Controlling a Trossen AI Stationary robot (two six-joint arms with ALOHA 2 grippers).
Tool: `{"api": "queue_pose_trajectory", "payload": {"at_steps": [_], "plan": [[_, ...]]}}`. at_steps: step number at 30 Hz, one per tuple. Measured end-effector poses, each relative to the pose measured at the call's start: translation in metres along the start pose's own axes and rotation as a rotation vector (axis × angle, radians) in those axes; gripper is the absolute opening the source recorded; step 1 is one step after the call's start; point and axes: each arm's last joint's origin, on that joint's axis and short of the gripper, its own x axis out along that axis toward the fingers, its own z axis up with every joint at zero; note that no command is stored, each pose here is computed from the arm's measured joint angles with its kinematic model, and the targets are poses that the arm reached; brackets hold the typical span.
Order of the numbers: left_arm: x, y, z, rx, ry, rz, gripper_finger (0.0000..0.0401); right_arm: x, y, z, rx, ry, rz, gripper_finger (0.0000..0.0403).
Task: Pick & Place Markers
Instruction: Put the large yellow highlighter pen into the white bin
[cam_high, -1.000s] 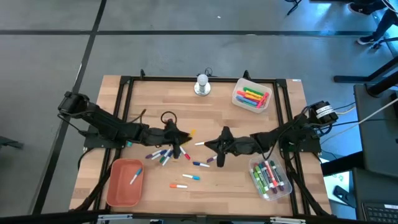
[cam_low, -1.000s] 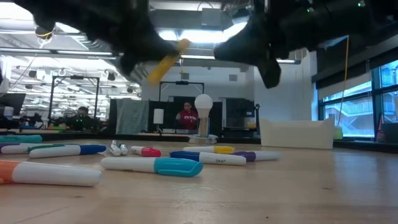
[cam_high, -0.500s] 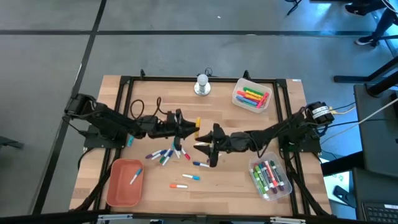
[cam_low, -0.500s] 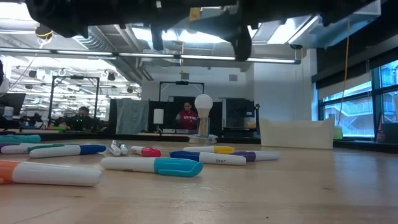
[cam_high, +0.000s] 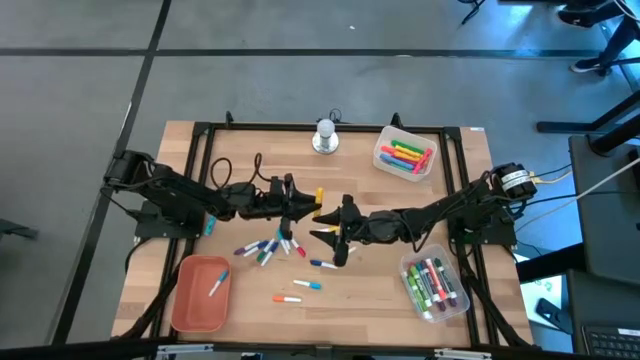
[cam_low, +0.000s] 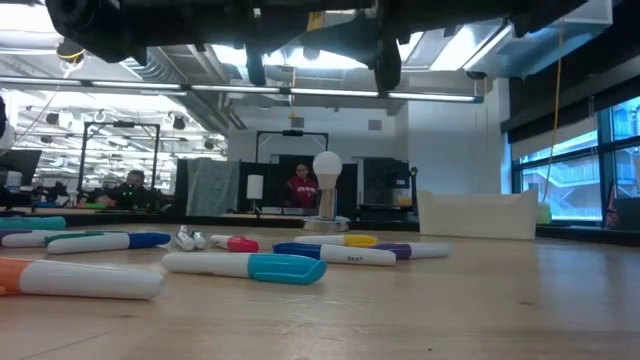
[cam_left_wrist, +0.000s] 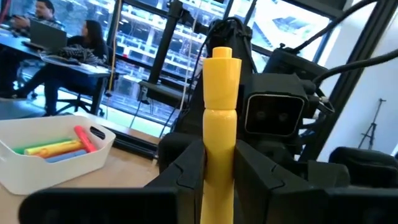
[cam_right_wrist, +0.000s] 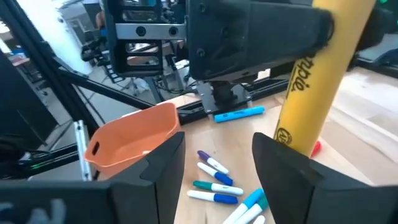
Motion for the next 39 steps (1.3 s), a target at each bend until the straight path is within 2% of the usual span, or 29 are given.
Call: {"api": "queue_pose_trajectory", "payload": {"at_steps": [3, 6, 9, 11, 13, 20, 26, 32, 39], "plan": [[0.0, -0.002, -0.001, -0.007, 0.013, -0.012, 0.0058, -0.006, 0.008, 0.006, 0.003, -0.025, 0.03, 0.019], [0.0, -0.002, -0.002, -0.01, 0.027, -0.025, 0.0058, -0.016, 0.016, 0.016, -0.057, -0.061, 0.036, 0.0191], [0.0, -0.002, -0.002, -0.016, 0.026, -0.018, 0.0059, -0.026, 0.019, 0.019, -0.149, -0.059, -0.099, 0.0191], [0.0, -0.002, -0.003, -0.024, 0.031, -0.02, 0.0059, -0.028, 0.019, 0.018, -0.159, -0.056, -0.191, 0.0191], [0.0, -0.002, -0.002, -0.018, 0.028, -0.024, 0.0059, -0.028, 0.017, 0.014, -0.142, -0.04, -0.231, 0.0191], [-0.001, -0.004, 0.001, -0.015, -0.006, -0.027, 0.0059, -0.014, 0.006, 0.005, -0.036, 0.026, -0.105, 0.0191], [-0.003, -0.009, -0.001, -0.038, -0.03, 0.053, 0.0059, -0.011, 0.0, 0.008, -0.064, 0.023, -0.117, 0.0191], [-0.003, -0.011, -0.002, -0.026, -0.032, 0.053, 0.0059, -0.01, -0.001, 0.009, -0.073, 0.015, -0.11, 0.0191], [-0.003, -0.012, -0.002, -0.016, -0.031, 0.051, 0.0059, -0.01, 0.001, 0.012, -0.06, 0.003, -0.039, 0.0191]]}}
